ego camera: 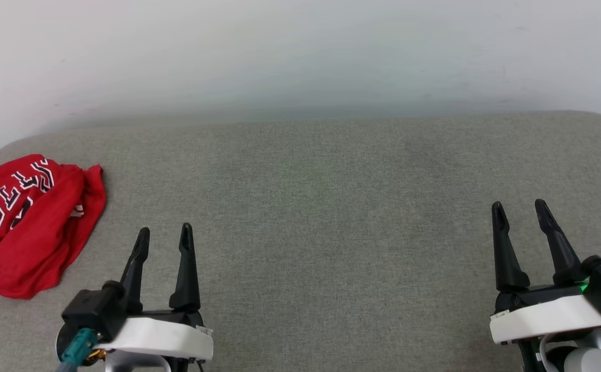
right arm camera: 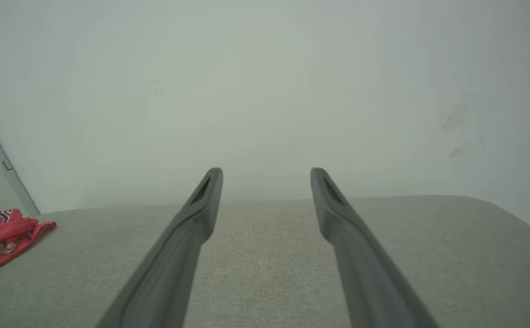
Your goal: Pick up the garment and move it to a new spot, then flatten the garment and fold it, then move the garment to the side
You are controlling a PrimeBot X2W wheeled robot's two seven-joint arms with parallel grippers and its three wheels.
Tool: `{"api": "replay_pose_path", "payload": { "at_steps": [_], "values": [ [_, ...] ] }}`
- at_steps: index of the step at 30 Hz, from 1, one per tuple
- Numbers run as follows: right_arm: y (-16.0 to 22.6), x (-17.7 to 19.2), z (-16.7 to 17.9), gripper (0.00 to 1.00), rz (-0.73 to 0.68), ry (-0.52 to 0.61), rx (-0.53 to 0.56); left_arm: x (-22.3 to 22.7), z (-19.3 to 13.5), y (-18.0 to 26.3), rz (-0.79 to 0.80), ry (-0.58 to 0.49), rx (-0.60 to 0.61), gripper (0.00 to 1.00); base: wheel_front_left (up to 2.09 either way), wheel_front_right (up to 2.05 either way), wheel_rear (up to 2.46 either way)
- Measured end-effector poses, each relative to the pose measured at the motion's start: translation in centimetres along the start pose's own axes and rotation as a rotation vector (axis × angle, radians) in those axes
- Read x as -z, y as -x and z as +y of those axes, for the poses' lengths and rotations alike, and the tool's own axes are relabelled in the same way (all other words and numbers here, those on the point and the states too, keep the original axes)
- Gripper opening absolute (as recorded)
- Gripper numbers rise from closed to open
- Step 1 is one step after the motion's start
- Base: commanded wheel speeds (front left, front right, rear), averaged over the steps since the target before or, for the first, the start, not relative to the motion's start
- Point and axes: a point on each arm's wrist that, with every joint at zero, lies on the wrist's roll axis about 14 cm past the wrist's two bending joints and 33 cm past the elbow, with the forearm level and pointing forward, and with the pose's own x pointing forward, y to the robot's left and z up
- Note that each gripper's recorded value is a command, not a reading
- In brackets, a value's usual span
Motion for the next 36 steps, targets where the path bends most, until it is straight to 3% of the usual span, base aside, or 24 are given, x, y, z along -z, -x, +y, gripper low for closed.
{"api": "replay_pose_path", "payload": {
  "at_steps": [9,14,25,36],
  "values": [
    [0.3,-0.1,0.3,1.0,-0.004,0.098,-0.019,1.9,-0.8,0.5,0.049,-0.154,0.043,1.0,0.0,0.0,0.0],
    [0.4,-0.4,0.4,1.0,-0.017,0.15,-0.025,2.8,-1.7,0.9,0.069,-0.187,0.076,1.0,0.0,0.0,0.0],
    [0.7,0.7,0.3,1.0,0.003,0.144,-0.025,1.9,-1.6,0.7,0.024,-0.085,0.077,1.0,0.0,0.0,0.0],
    [1.6,2.7,-0.8,1.0,0.053,0.079,0.015,3.6,0.0,1.6,0.066,-0.088,0.077,1.0,0.0,0.0,0.0]
  ]
}}
